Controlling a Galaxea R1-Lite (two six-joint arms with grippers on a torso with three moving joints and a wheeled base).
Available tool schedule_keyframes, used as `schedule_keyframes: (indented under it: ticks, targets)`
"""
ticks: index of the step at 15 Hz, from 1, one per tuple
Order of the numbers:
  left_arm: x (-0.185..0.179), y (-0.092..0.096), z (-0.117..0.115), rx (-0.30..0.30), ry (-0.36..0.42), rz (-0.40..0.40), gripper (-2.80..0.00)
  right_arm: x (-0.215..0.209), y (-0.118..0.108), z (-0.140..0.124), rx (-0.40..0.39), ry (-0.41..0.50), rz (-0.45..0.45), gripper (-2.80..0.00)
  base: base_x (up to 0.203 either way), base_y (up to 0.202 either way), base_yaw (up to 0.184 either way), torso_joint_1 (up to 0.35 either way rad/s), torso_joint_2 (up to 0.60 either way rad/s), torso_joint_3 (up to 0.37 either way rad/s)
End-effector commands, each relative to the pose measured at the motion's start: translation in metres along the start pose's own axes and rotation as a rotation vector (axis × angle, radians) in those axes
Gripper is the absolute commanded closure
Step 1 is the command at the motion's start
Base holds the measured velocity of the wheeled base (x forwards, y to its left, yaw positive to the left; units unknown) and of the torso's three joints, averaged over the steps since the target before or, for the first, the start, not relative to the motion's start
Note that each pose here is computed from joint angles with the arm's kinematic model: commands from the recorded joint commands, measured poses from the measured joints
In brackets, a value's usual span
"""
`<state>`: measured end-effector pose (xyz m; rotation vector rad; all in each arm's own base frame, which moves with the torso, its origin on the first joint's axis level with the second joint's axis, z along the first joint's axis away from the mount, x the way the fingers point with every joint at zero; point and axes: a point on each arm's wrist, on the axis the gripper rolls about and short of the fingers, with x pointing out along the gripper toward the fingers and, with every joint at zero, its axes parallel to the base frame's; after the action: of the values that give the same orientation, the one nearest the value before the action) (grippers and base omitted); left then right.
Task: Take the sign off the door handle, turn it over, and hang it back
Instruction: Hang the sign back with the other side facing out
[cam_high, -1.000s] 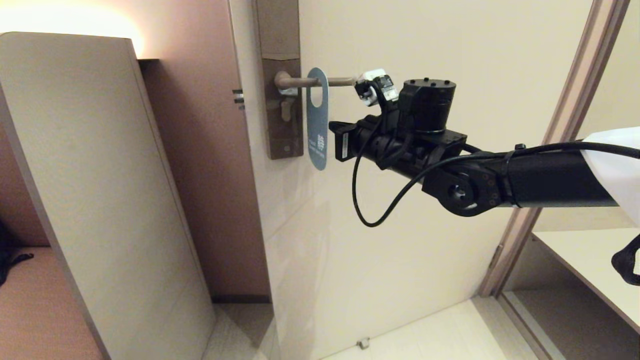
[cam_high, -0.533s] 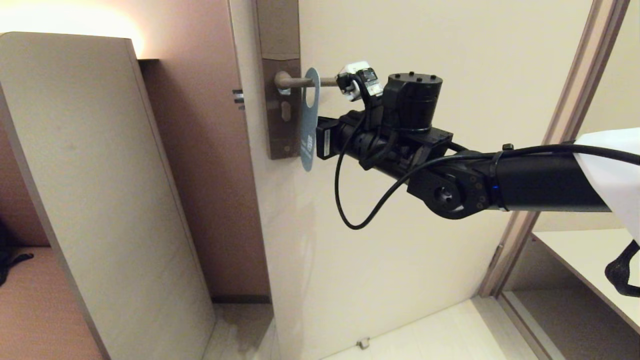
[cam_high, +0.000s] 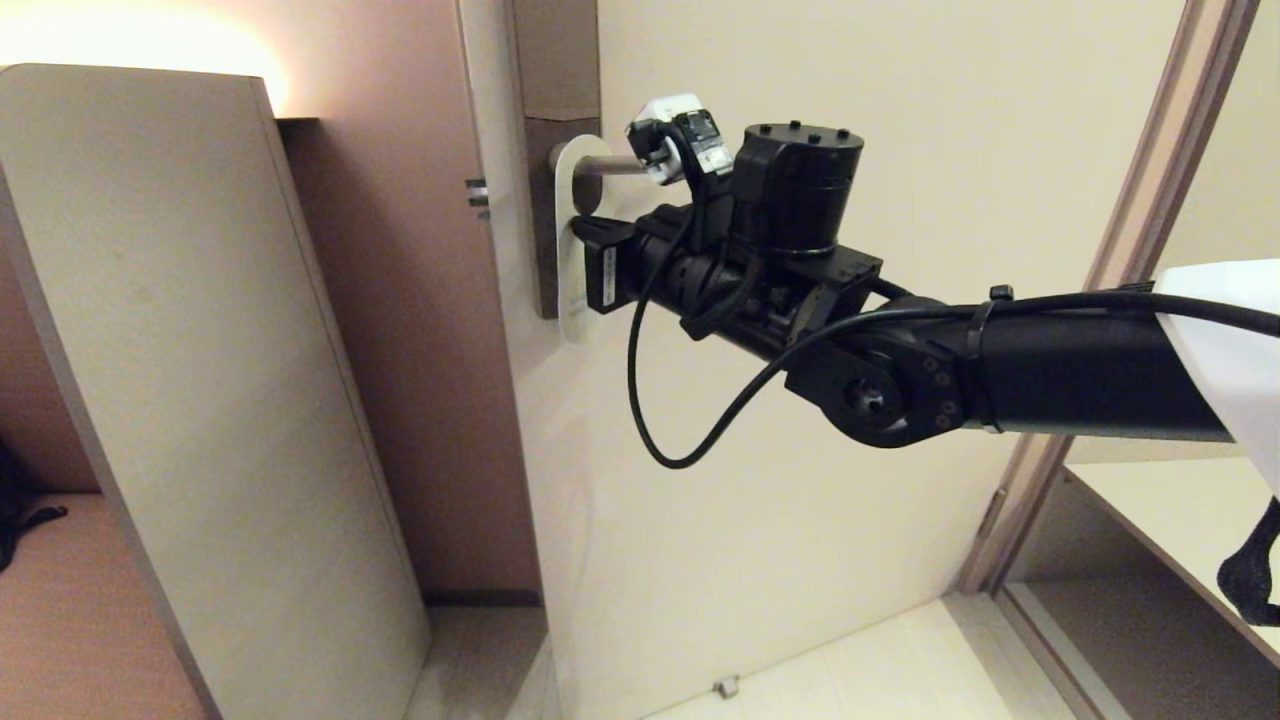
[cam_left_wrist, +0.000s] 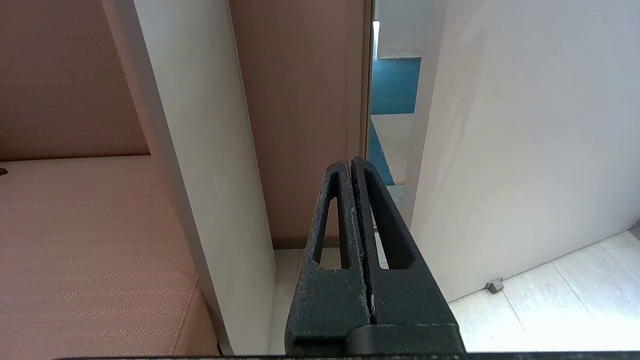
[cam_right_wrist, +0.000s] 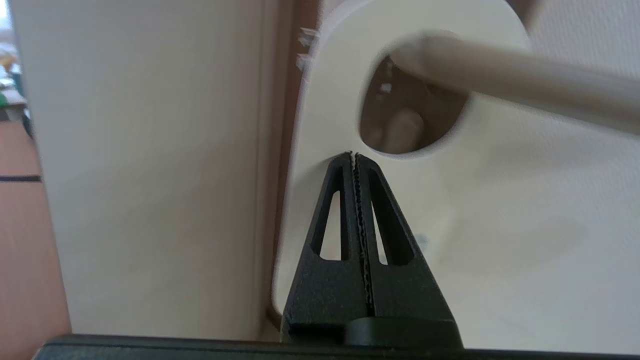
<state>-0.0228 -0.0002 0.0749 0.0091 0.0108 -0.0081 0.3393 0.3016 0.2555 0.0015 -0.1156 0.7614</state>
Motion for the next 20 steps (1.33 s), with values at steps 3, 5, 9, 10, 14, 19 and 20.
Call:
schedule_keyframes:
  ticks: [3, 5, 9, 10, 14, 19, 20]
  targets:
    - [0.0, 0.0, 0.0, 0.0, 0.0, 0.0, 0.0, 0.015, 0.011, 0.0, -0.003, -0.043, -0.009, 0.0, 0.0, 0.0, 0.0, 0.0, 0.0, 0.0]
    - [0.0, 0.0, 0.0, 0.0, 0.0, 0.0, 0.0, 0.024, 0.013, -0.011, -0.012, -0.033, -0.051, 0.0, 0.0, 0.0, 0.0, 0.0, 0.0, 0.0]
    - [0.0, 0.0, 0.0, 0.0, 0.0, 0.0, 0.0, 0.033, 0.012, -0.033, -0.024, -0.004, -0.118, 0.0, 0.0, 0.0, 0.0, 0.0, 0.0, 0.0]
    - [0.0, 0.0, 0.0, 0.0, 0.0, 0.0, 0.0, 0.034, 0.012, -0.036, -0.028, -0.009, -0.127, 0.0, 0.0, 0.0, 0.0, 0.0, 0.0, 0.0]
    - [0.0, 0.0, 0.0, 0.0, 0.0, 0.0, 0.0, 0.035, 0.011, -0.04, -0.03, 0.0, -0.131, 0.0, 0.0, 0.0, 0.0, 0.0, 0.0, 0.0]
    - [0.0, 0.0, 0.0, 0.0, 0.0, 0.0, 0.0, 0.019, 0.011, -0.028, -0.03, 0.012, -0.131, 0.0, 0.0, 0.0, 0.0, 0.0, 0.0, 0.0]
    - [0.0, 0.0, 0.0, 0.0, 0.0, 0.0, 0.0, 0.012, 0.01, -0.024, -0.03, 0.021, -0.131, 0.0, 0.0, 0.0, 0.0, 0.0, 0.0, 0.0]
